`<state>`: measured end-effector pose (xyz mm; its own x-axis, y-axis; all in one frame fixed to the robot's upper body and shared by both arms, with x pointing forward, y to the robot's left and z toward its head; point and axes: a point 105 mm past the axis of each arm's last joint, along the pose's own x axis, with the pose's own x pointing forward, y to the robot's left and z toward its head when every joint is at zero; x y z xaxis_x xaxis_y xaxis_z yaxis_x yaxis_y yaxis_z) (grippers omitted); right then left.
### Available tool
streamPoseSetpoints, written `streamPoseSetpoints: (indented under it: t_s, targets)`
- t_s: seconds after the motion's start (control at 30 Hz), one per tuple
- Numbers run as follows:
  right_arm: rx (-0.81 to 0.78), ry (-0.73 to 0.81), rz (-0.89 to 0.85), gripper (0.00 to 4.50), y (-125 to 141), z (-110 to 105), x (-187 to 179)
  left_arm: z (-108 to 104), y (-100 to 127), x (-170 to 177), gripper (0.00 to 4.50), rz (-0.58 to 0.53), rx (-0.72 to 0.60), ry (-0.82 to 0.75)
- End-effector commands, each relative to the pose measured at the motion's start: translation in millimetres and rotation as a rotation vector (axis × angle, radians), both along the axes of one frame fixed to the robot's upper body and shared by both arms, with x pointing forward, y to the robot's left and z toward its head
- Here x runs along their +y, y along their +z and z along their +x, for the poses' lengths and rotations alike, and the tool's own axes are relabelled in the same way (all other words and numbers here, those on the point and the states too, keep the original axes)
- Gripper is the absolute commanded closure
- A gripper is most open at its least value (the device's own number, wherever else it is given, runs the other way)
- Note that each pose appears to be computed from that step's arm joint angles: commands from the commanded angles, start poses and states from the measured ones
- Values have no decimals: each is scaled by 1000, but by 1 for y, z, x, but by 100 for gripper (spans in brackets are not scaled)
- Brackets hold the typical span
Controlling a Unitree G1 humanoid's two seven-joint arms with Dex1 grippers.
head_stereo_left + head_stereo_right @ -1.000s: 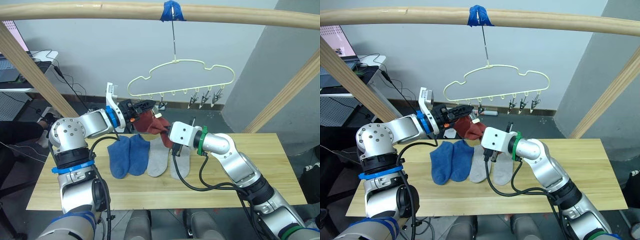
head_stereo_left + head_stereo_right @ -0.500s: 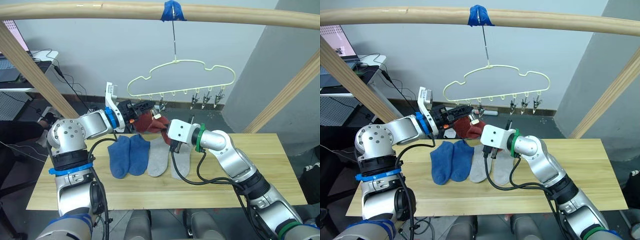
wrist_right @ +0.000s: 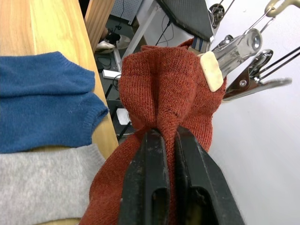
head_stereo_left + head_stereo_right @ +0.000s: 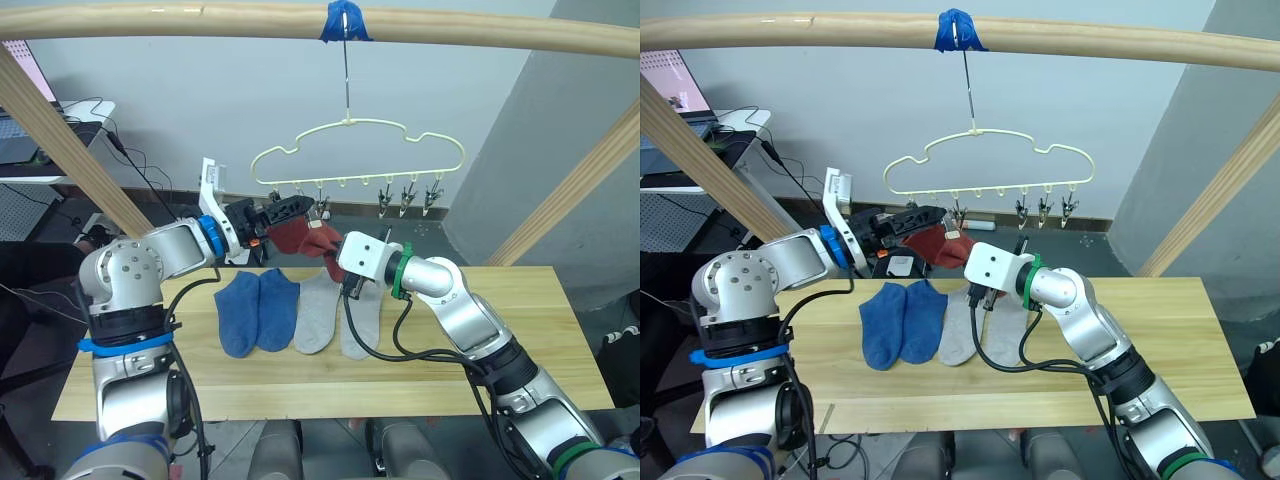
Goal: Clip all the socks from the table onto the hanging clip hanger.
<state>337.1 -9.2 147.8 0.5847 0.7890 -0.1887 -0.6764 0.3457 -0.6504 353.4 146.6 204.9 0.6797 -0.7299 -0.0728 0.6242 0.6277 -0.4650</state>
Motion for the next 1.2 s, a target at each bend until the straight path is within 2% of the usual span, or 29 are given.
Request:
streamPoseSetpoints:
  t_s: [0.03,0.13,0.3,0.43,0.53,0.63,0.7,0.8,1.2]
  targets:
    - [93,-5,105,306,1,-3,-4,-13,8,-5,0,93,-124,-47]
    - [187,-48,161,207,-9,-6,-21,-22,-4,-9,0,189,-164,-76]
    - [297,-158,222,38,-21,-14,-59,-22,-15,-7,0,250,-209,-57]
    - [276,-223,290,38,-11,-16,-83,-21,-27,-9,0,337,-281,-56]
    - [267,-228,355,38,0,-21,-93,-19,-28,-16,0,340,-360,-46]
    - [269,-218,439,32,15,-26,-98,-20,-21,-25,61,299,-465,-42]
    - [265,-193,500,32,28,-29,-96,-14,-16,-28,118,304,-545,31]
    - [277,-165,555,32,37,-34,-93,-11,-16,-32,206,300,-589,67]
    - [339,-28,685,32,66,-49,-77,4,-9,-53,206,270,-703,155]
